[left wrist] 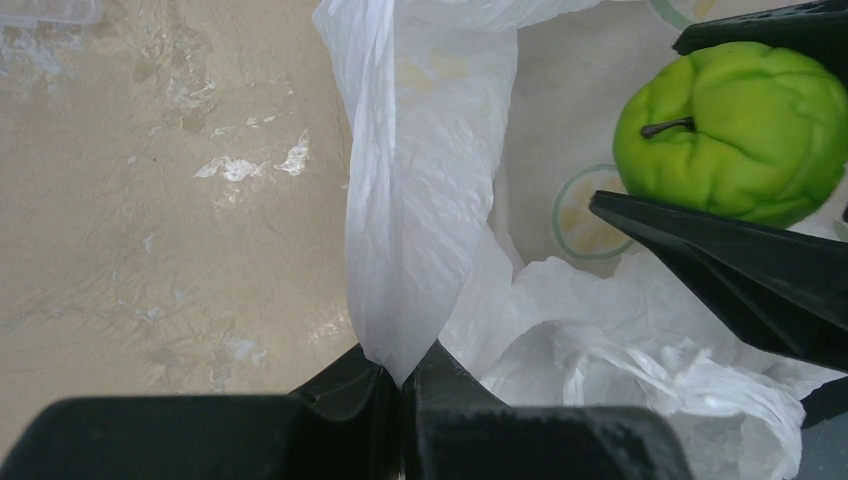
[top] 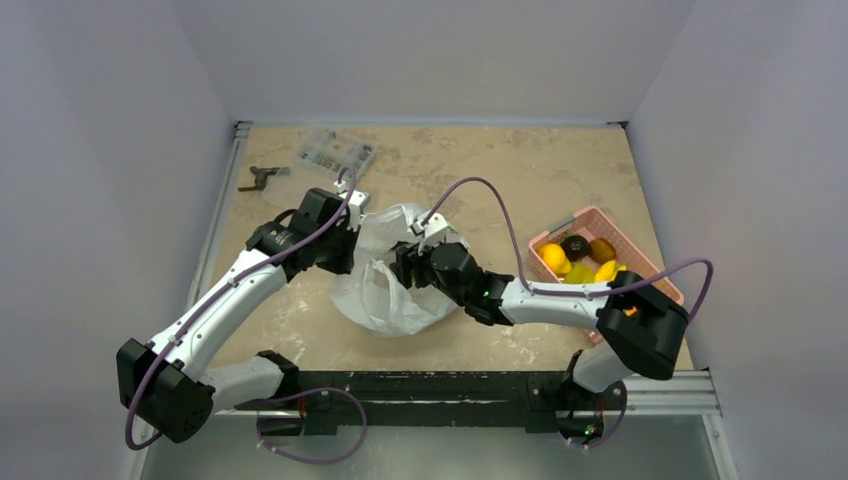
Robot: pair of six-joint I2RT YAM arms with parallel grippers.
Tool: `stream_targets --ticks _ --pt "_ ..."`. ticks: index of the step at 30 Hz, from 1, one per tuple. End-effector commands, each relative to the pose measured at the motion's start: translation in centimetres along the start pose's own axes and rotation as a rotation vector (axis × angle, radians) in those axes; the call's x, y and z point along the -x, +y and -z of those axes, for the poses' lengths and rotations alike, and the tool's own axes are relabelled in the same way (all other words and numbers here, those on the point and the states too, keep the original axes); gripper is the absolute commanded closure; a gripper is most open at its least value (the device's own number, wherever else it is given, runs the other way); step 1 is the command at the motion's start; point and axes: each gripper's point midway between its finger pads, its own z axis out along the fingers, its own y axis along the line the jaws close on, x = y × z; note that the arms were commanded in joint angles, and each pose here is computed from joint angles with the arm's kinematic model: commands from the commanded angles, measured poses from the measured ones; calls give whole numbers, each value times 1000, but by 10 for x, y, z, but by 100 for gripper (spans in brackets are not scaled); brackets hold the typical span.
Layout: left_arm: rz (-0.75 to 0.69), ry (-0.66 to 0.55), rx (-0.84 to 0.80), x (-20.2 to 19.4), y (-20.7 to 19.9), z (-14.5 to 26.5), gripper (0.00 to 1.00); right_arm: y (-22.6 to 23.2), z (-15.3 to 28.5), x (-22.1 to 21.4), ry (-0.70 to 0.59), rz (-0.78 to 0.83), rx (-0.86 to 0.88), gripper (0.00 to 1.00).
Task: Take the fake fruits out of the plastic bag
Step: Take out the fake fruit from the plastic bag, then place the fake fruit in the bin.
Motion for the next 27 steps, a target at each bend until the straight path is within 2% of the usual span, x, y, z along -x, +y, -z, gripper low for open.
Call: stream_targets --ticks 1,8,12,17,21,27 --pt "-18 -58 0 14 -1 7 100 9 20 44 -139 -81 52 100" --pt "-17 -73 -3 15 -1 11 100 1 50 75 -220 -131 34 100" --pt "-18 -70 -3 15 -1 11 100 -28 79 106 -291 -149 -107 100" --pt "-13 -71 33 15 5 12 100 -90 131 123 -447 -161 -362 100" --pt "-11 -72 30 15 4 12 100 -150 175 109 -558 -299 -638 100" --pt "-10 -63 30 14 4 11 100 -232 197 61 -510 -473 -941 100"
